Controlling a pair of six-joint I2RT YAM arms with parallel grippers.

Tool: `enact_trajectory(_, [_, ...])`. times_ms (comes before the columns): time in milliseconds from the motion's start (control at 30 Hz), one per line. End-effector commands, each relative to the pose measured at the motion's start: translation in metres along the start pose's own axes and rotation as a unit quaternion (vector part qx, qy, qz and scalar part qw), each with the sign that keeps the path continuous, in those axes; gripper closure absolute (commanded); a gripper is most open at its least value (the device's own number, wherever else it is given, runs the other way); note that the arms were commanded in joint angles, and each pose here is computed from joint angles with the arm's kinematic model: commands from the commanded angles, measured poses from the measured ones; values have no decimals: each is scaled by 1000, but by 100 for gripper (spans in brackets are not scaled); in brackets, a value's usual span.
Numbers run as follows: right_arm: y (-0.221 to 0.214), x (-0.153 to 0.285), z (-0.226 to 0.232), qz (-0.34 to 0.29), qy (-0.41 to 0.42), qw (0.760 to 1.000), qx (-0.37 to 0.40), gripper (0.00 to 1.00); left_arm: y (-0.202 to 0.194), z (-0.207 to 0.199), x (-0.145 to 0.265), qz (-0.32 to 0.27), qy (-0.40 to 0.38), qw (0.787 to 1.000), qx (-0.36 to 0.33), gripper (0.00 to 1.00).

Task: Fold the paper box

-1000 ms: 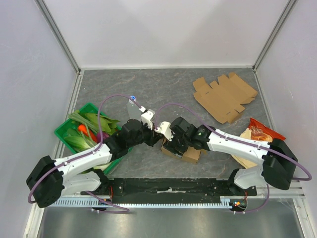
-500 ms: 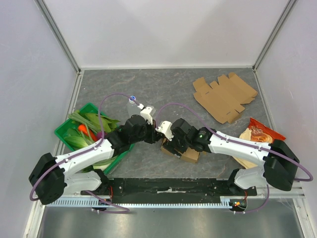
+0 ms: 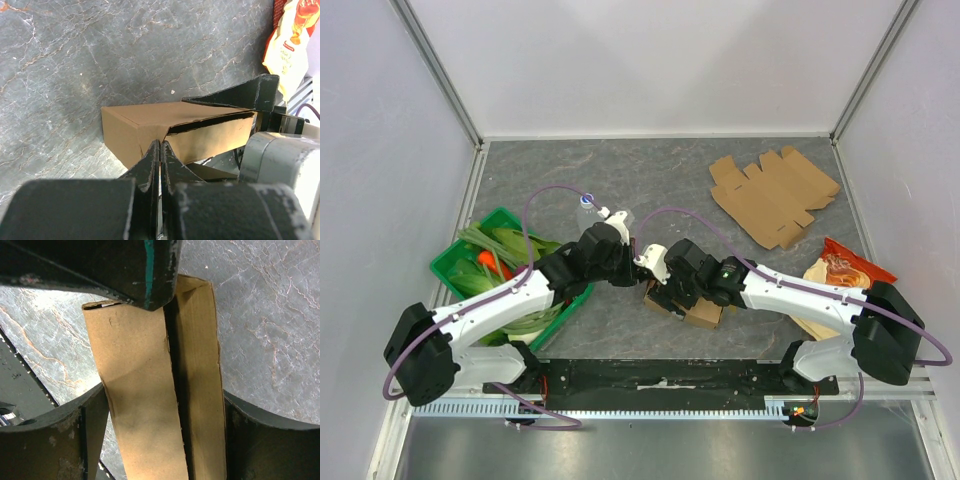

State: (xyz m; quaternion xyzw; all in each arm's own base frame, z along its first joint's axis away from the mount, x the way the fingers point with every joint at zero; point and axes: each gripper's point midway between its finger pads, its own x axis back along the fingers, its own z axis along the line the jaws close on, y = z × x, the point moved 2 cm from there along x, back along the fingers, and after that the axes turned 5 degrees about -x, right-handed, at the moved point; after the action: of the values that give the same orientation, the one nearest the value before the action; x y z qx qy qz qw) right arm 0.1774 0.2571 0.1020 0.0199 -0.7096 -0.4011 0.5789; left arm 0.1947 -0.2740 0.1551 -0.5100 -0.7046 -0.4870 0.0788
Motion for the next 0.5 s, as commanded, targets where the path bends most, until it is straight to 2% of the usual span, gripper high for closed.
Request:
enact_trajectory(0, [-3, -7, -5, 0, -13, 1000, -14, 21, 18, -38, 12, -15, -78, 997, 24, 98])
enact_trajectory(67, [-3, -8, -4, 0, -9, 1000, -11, 22, 10, -24, 7, -16, -54, 998, 7, 96])
enact_trajectory(133, [-3, -8, -3, 0, -5, 1000, -10, 22, 7, -13, 5, -23, -34, 999, -18, 84])
enact_trajectory(233, [-2, -7, -2, -3, -4, 1000, -8, 22, 9, 1, 2, -44, -3, 998, -50, 75])
enact_trajectory(467, [-2, -7, -2, -4, -3, 1000, -4, 22, 15, 6, -1, -68, 0, 994, -87, 70])
